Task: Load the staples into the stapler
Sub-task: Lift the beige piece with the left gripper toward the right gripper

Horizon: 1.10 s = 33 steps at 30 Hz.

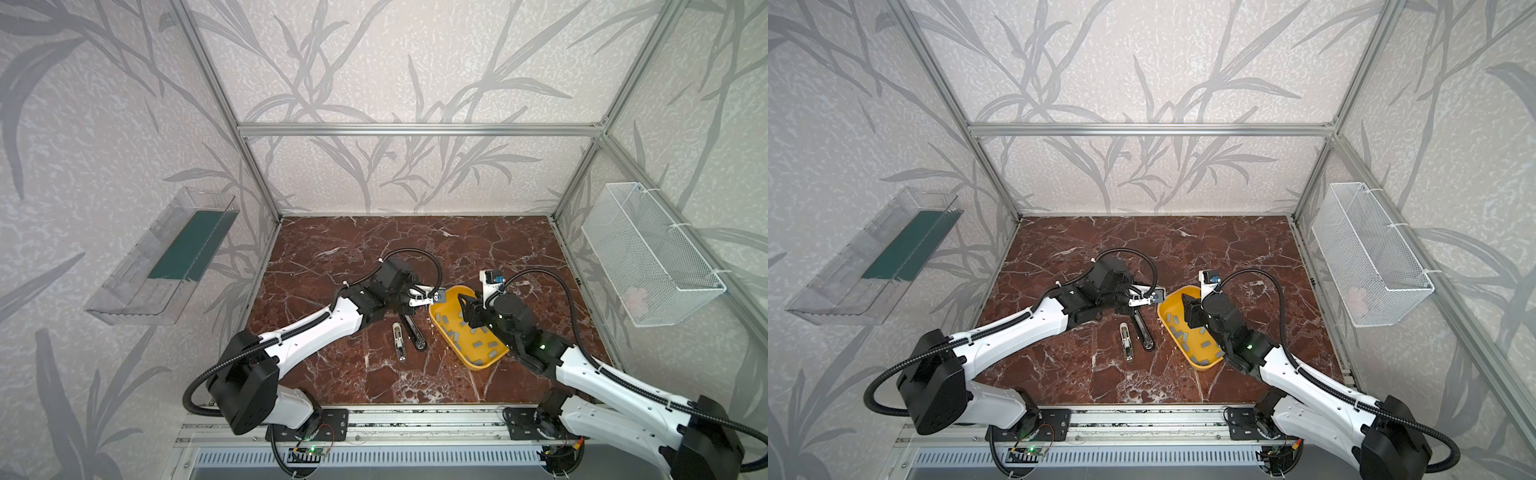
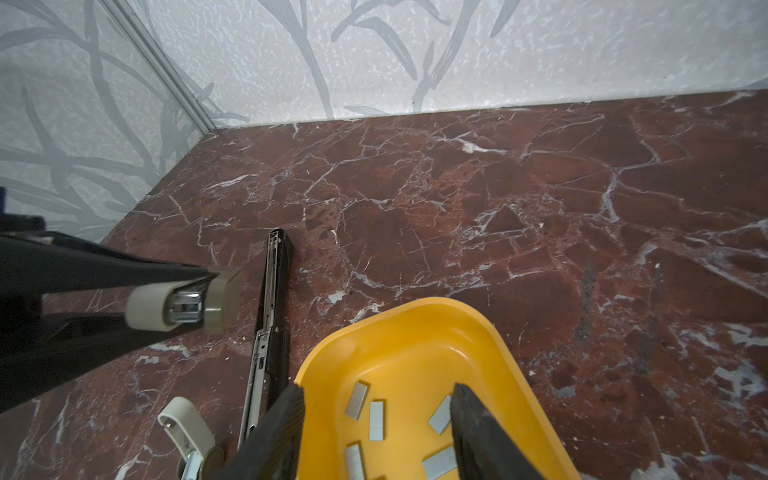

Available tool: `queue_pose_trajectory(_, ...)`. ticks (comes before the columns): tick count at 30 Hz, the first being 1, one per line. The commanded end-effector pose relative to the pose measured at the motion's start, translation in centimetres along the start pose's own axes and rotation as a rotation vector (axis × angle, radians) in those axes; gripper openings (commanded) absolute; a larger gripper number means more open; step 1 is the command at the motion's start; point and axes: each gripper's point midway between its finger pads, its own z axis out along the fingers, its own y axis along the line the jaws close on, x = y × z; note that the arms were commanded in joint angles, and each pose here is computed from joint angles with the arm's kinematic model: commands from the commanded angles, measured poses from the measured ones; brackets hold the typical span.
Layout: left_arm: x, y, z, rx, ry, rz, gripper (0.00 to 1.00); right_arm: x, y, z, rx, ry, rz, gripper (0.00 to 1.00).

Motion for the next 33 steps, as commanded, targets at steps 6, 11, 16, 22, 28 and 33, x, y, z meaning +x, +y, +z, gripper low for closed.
queue_pose_trajectory(6, -5.5, 1.0, -3.4, -0.024, -0.251, 0.003, 0.00, -2.1, 4.2, -1.8, -0.269, -0.107, 0.062, 0.56)
queue_pose_trajectory(11, -5.2, 0.0, -2.9, -0.017, -0.209, 0.045, 0.00, -2.2, 5.7, -2.7, -0.384, -0.148, 0.086, 0.51)
queue_pose_trajectory(16, -5.0, -1.4, -2.4, 0.006, -0.181, 0.089, 0.00, -2.2, 6.6, -2.9, -0.442, -0.159, 0.073, 0.48)
queue_pose_trajectory(22, -4.8, -3.3, -1.5, 0.048, -0.138, 0.155, 0.00, -1.9, 6.5, -2.3, -0.432, -0.153, 0.067, 0.48)
queue_pose_trajectory(28, -5.6, -3.7, -1.5, 0.042, -0.122, 0.149, 0.00, -1.0, 5.6, -1.0, -0.371, -0.116, 0.073, 0.45)
queue_pose_trajectory(33, -5.9, -2.9, -2.0, 0.015, -0.119, 0.128, 0.00, -0.5, 5.1, -0.5, -0.337, -0.099, 0.087, 0.38)
